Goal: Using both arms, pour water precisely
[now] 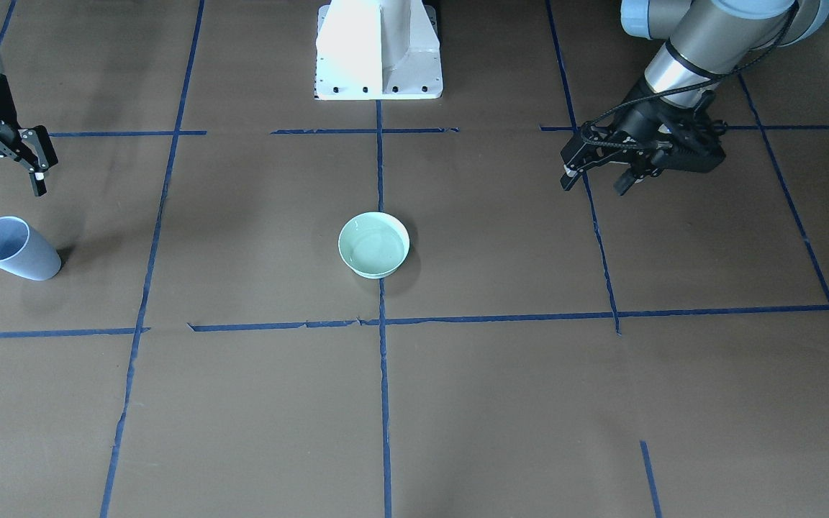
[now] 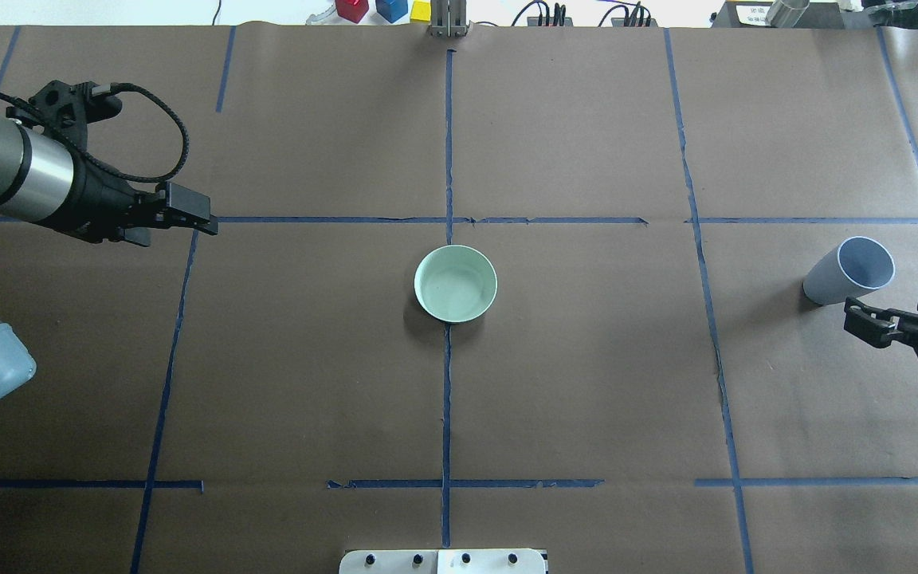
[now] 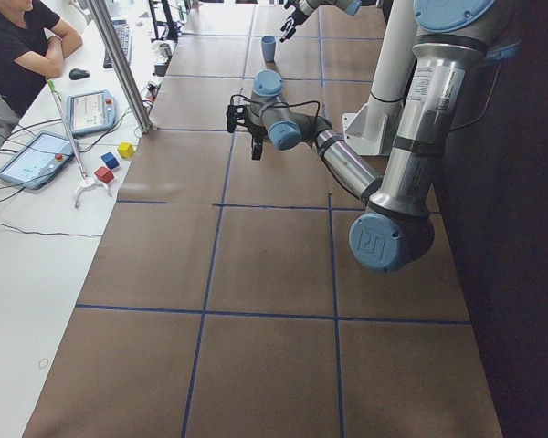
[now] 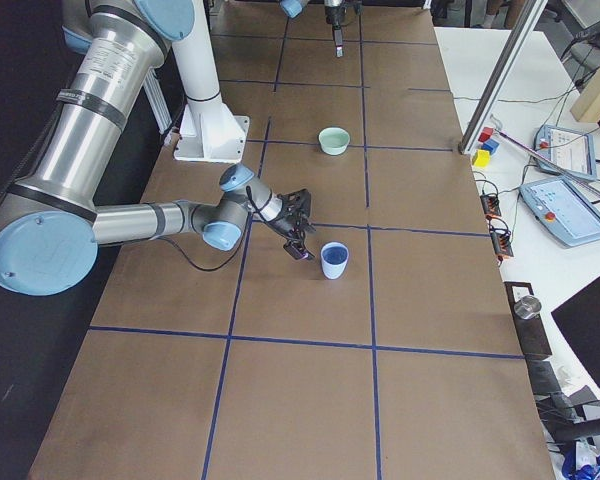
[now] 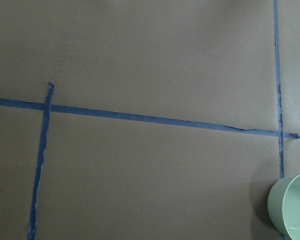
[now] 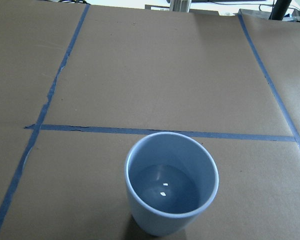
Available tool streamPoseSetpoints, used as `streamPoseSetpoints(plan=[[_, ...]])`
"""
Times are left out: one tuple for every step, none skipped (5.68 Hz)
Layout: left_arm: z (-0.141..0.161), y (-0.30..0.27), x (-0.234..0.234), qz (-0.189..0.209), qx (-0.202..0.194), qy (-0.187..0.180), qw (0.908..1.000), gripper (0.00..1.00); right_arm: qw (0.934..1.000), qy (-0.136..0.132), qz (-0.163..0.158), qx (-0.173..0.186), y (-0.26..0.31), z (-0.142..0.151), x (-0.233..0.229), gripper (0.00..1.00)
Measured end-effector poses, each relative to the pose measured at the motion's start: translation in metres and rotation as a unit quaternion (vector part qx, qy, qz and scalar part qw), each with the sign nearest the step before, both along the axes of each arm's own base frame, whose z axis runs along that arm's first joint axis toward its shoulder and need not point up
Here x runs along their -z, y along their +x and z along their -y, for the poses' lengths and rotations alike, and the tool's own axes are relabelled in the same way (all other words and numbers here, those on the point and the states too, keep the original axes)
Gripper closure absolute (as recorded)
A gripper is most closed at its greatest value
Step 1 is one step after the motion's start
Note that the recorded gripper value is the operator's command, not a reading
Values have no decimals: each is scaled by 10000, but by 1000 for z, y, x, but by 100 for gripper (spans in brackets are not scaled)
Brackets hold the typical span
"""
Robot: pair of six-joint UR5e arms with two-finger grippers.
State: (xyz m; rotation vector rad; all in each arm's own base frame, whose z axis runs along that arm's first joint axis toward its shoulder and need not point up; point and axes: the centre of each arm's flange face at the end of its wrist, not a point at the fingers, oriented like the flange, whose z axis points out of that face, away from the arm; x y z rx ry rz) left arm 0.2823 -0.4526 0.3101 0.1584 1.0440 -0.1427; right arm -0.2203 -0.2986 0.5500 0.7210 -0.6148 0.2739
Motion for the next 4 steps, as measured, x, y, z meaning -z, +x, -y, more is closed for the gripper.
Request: streamPoseSetpoints(plan=[[-5,-9,-16,137,-81,76,9998,0,9988,391,-156,-265,-17,-15,-26,2],[-11,-21,-33,285,-174,176,9993,0,9962,722,-173,-457,-30,-20,-47,1],[-16,-30,-42,361,-209,217,9989,0,9936,944,-115,-603,-47,-18,-59,1],[-18,-33,-45,386,-221,227,9988,0,9912,1139,-95,-665,-57,-14,-73,1]])
